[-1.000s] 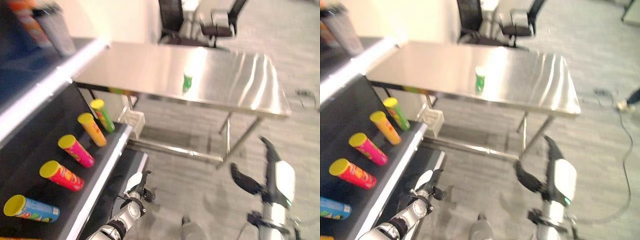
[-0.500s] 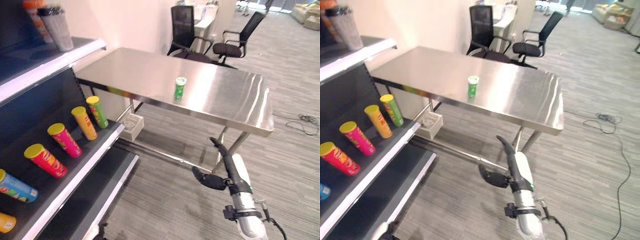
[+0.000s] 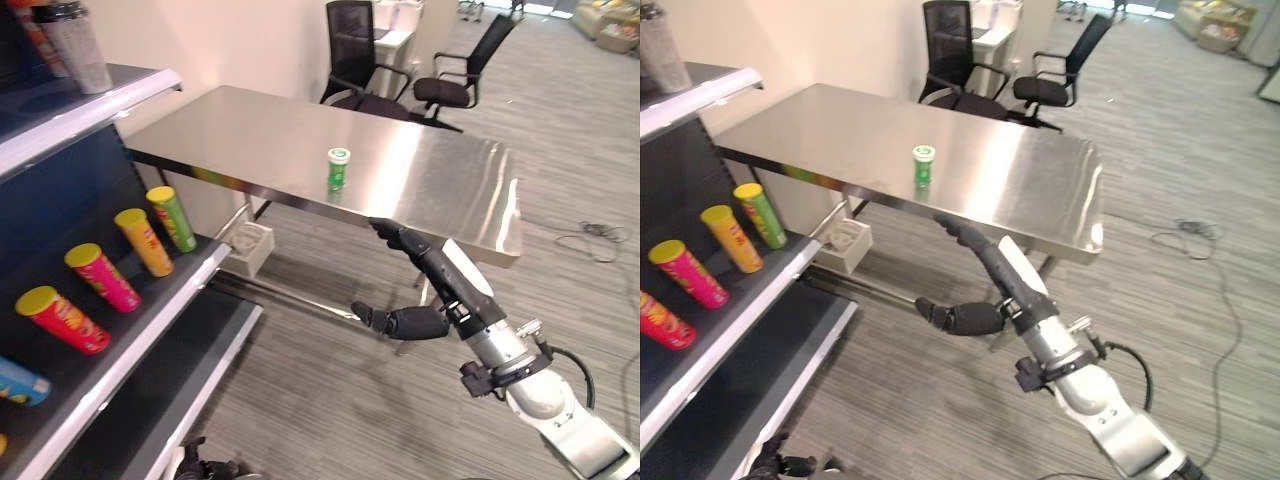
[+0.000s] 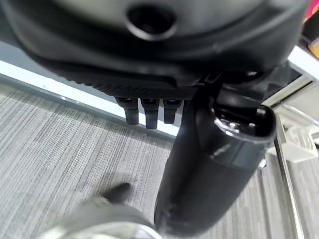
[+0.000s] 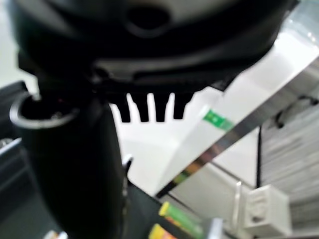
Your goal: Put the goods on the table back onto the shelves and tidy them up.
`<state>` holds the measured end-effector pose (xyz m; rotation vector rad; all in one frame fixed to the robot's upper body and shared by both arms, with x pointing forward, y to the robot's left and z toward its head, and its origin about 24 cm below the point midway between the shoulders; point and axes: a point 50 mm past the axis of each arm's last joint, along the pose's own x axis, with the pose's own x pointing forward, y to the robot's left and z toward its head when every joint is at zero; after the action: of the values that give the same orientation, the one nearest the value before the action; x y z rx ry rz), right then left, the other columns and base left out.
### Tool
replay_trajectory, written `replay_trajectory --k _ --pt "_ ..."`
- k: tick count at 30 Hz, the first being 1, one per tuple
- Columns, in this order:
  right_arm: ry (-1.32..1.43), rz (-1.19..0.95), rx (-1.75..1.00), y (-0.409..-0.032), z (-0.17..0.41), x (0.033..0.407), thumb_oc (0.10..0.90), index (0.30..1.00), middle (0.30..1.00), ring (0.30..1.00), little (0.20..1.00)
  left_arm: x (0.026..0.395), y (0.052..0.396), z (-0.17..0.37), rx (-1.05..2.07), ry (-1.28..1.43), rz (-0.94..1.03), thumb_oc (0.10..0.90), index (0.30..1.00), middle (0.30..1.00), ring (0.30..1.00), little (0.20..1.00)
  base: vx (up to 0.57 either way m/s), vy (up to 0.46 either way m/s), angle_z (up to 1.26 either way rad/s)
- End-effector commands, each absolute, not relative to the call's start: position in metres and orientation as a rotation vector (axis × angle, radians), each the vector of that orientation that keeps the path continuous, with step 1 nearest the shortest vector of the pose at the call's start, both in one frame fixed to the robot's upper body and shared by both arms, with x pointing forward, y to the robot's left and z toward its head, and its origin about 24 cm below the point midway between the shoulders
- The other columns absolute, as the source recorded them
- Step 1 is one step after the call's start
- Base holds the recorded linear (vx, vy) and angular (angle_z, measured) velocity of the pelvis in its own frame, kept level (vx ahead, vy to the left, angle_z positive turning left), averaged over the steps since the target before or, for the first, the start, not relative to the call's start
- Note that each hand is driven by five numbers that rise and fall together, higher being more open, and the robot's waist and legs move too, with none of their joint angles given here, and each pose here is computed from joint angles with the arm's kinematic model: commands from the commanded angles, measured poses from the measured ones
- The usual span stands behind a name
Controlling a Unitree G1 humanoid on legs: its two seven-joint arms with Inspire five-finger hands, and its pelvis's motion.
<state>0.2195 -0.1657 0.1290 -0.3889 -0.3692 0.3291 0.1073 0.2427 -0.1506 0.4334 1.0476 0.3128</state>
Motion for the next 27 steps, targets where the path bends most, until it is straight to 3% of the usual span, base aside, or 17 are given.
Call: replay_trajectory --k 1,7,9,12,13,17,21,27 --pt "-0.628 0.19 -0.339 -0.172 0.174 0.221 0.8 0.9 0.9 0.9 0.9 0.1 0.245 -0.153 0.427 1.078 0.332 0.8 0.9 0.9 0.9 0.9 0.33 0.131 -0.2" --pt "-0.774 0.042 -0.416 -0.177 0.19 0.202 0.8 0.9 0.9 0.9 0.9 0.083 0.25 -0.155 0.432 1.118 0.373 0.8 0.9 0.9 0.9 0.9 0.27 0.204 -0.11" --pt "-0.942 -0.077 -0.53 -0.18 0.216 0.188 0.8 0.9 0.9 0.9 0.9 0.082 0.244 -0.157 0.426 1.122 0.346 0.8 0.9 0.9 0.9 0.9 0.29 0.294 -0.28" --pt "-1.033 -0.146 -0.562 -0.181 0.23 0.182 0.8 0.9 0.9 0.9 0.9 0.081 0.226 -0.161 0.493 1.123 0.217 0.8 0.9 0.9 0.9 0.9 0.24 0.297 -0.23" --pt "-1.089 -0.176 -0.581 -0.181 0.239 0.178 0.8 0.9 0.9 0.9 0.9 0.084 0.212 -0.164 0.555 1.105 0.084 0.8 0.9 0.9 0.9 0.9 0.21 0.316 -0.13" --pt "-1.149 -0.17 -0.634 -0.177 0.251 0.185 0.8 0.9 0.9 0.9 0.9 0.094 0.2 -0.164 0.596 1.069 -0.025 0.8 0.9 0.9 0.9 0.9 0.17 0.261 0.22" --pt "-1.104 -0.085 -0.744 -0.176 0.253 0.197 0.8 0.9 0.9 0.9 0.9 0.109 0.197 -0.161 0.597 1.038 -0.056 0.8 0.9 0.9 0.9 0.9 0.15 0.069 0.49" --pt "-0.904 -0.048 -0.681 -0.188 0.228 0.215 0.8 0.9 0.9 0.9 0.9 0.116 0.205 -0.158 0.622 1.034 -0.083 0.8 0.9 0.9 0.9 0.9 0.17 -0.143 0.6"
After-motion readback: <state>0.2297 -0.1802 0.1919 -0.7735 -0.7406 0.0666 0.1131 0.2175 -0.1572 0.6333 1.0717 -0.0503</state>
